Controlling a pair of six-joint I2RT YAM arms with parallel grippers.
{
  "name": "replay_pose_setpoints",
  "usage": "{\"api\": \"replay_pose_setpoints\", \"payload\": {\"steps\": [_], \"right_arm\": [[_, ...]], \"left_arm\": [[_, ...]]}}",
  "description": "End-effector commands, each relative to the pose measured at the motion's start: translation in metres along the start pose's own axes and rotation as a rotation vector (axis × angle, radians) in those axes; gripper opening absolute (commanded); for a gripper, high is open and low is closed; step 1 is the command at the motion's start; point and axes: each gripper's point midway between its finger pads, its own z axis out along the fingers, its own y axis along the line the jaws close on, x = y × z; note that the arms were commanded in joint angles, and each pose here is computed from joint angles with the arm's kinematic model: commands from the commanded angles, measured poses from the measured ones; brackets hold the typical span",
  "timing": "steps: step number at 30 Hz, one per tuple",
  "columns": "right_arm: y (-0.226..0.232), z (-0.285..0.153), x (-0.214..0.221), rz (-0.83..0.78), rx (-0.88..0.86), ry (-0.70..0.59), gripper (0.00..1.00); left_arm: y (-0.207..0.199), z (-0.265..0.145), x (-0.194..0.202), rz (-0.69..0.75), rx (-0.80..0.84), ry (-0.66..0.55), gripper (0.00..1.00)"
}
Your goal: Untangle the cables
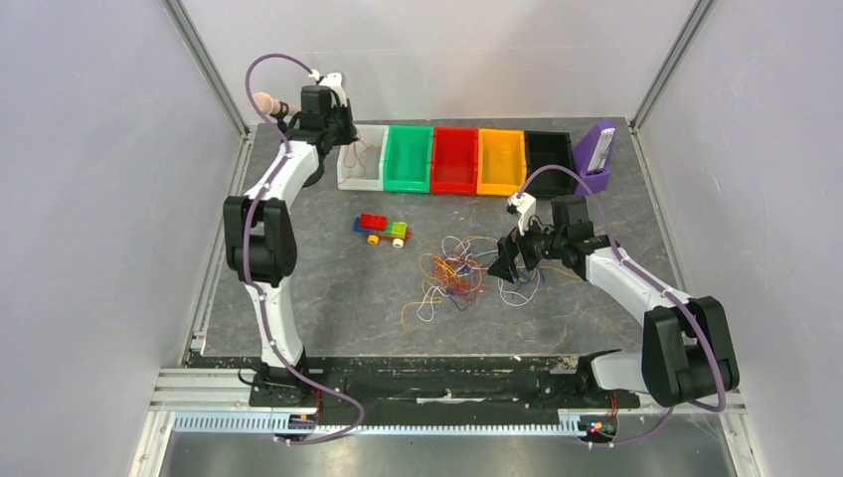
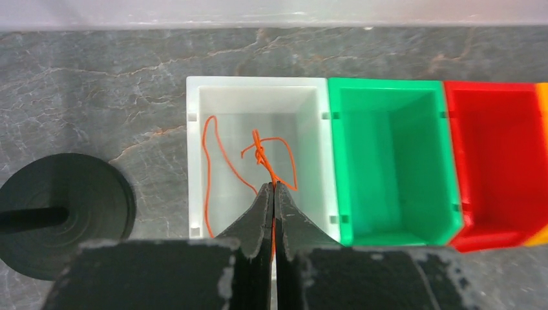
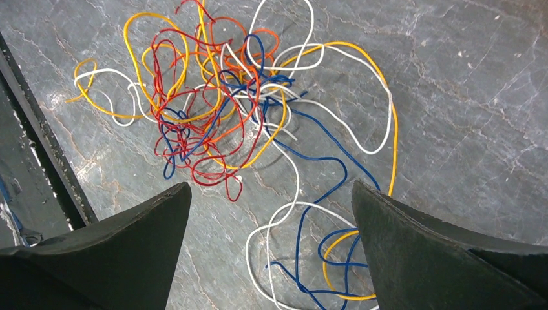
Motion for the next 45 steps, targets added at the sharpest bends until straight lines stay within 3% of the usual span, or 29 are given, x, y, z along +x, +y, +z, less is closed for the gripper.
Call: {"api": "replay_pose_setpoints", "payload": {"steps": [1, 10, 15, 19, 20, 25, 28, 30, 34, 38, 42, 45], "right_arm": [[-0.001, 0.002, 0.005, 0.003, -0.016, 0.000, 0.98], [-0.009, 0.003, 0.007, 0.024, -0.014, 0.018, 0.98], [-0.011, 0.003, 0.003, 0.030, -0.020, 0.013, 0.98], [-0.006, 0.002, 0.003, 0.032, -0.035, 0.008, 0.98], [-0.005, 0.001, 0.003, 0.032, -0.038, 0.005, 0.98], [-0.001, -0.001, 0.002, 0.029, -0.048, -0.006, 0.98], [0.001, -0.004, -0.002, 0.022, -0.048, -0.016, 0.98], [0.003, -0.006, -0.005, 0.012, -0.047, -0.025, 0.98], [0.006, -0.009, -0.004, -0.002, -0.052, -0.023, 0.98], [0.009, -0.010, 0.000, -0.010, -0.063, -0.013, 0.98], [0.011, -0.009, 0.004, -0.008, -0.082, -0.005, 0.98], [0.011, -0.006, 0.007, 0.003, -0.089, 0.004, 0.98]], "left_arm": [[0.006, 0.023, -0.002, 0.120, -0.079, -0.012, 0.02], [0.005, 0.063, 0.046, 0.130, -0.068, 0.088, 0.02], [0.020, 0.063, 0.053, 0.157, -0.128, 0.120, 0.04], [0.006, 0.039, 0.025, 0.167, -0.059, 0.096, 0.44], [-0.003, 0.028, 0.014, 0.169, -0.028, 0.080, 0.50], [-0.021, -0.022, -0.033, 0.195, 0.023, 0.002, 0.62], [-0.023, -0.051, -0.045, 0.232, 0.040, 0.016, 0.68], [-0.021, -0.069, -0.034, 0.305, 0.079, 0.083, 0.68], [-0.005, -0.096, 0.007, 0.451, 0.177, 0.251, 0.57], [0.025, -0.107, 0.048, 0.589, 0.225, 0.424, 0.62], [0.044, -0.104, 0.069, 0.673, 0.279, 0.479, 0.63], [0.048, -0.093, 0.076, 0.735, 0.325, 0.456, 0.63]]}}
